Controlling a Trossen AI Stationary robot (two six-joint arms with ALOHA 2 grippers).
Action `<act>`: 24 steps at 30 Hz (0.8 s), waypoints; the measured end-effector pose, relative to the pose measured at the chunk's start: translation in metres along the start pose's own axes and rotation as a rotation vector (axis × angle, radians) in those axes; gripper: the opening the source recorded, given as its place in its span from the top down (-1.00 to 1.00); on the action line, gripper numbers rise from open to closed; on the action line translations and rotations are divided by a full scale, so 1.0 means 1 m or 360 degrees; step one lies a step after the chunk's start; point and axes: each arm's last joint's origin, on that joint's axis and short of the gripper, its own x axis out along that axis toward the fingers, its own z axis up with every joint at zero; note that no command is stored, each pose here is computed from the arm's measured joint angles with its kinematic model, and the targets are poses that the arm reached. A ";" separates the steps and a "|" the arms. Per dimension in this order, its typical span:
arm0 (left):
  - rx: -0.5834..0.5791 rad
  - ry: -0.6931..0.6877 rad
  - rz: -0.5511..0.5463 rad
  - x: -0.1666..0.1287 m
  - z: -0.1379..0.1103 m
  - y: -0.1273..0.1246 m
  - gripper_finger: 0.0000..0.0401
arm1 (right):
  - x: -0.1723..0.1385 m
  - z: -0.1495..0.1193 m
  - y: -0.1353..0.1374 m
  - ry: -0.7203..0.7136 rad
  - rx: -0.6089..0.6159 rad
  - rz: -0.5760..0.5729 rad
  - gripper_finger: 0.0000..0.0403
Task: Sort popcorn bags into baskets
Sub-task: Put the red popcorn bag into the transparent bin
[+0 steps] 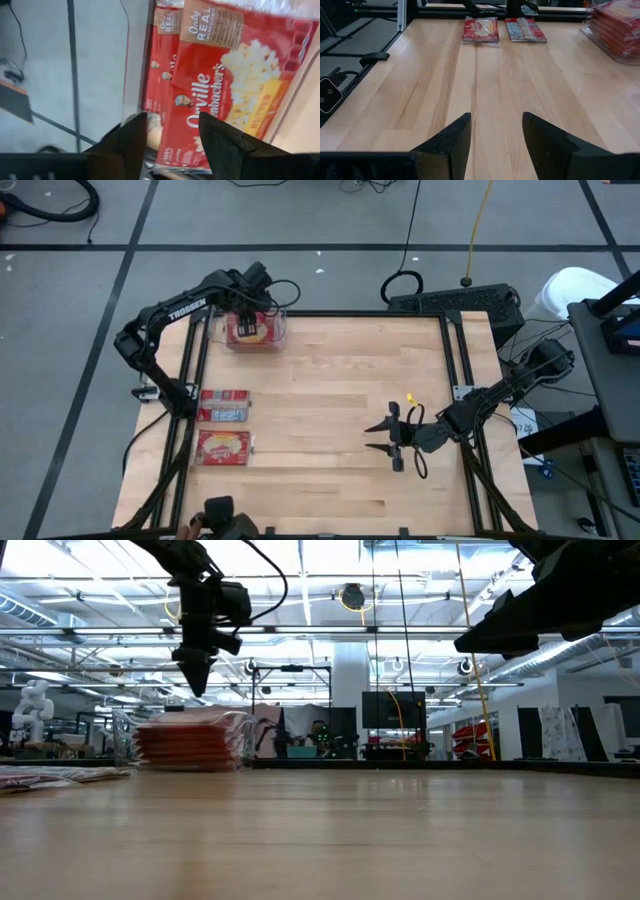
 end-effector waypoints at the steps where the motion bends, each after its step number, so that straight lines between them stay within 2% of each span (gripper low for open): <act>1: -0.0041 -0.0009 -0.0014 0.000 0.001 -0.001 0.11 | 0.000 0.000 0.000 0.0000 0.0000 0.0000 0.16; 5: -0.0199 -0.0027 -0.0088 0.003 0.002 -0.009 0.26 | 0.000 0.000 0.000 0.0002 -0.0001 -0.0001 0.16; 9: -0.0229 0.0013 -0.0117 0.019 0.000 -0.020 0.51 | 0.000 0.000 0.000 0.0002 0.0002 -0.0001 0.16; 12: -0.0221 0.0011 -0.0098 0.038 -0.003 -0.029 0.71 | 0.000 0.000 0.000 0.0003 0.0012 -0.0001 0.16; 16: -0.0240 -0.0033 0.0026 0.054 -0.004 -0.033 0.93 | 0.000 0.000 0.000 0.0004 0.0014 -0.0001 0.16; 19: -0.0258 -0.0079 0.0062 0.059 -0.003 -0.034 0.96 | 0.000 -0.001 0.000 0.0005 0.0014 -0.0001 0.16; 24: -0.0285 -0.0092 0.0069 0.065 -0.005 -0.035 0.85 | 0.000 0.000 0.000 0.0004 0.0014 -0.0002 0.16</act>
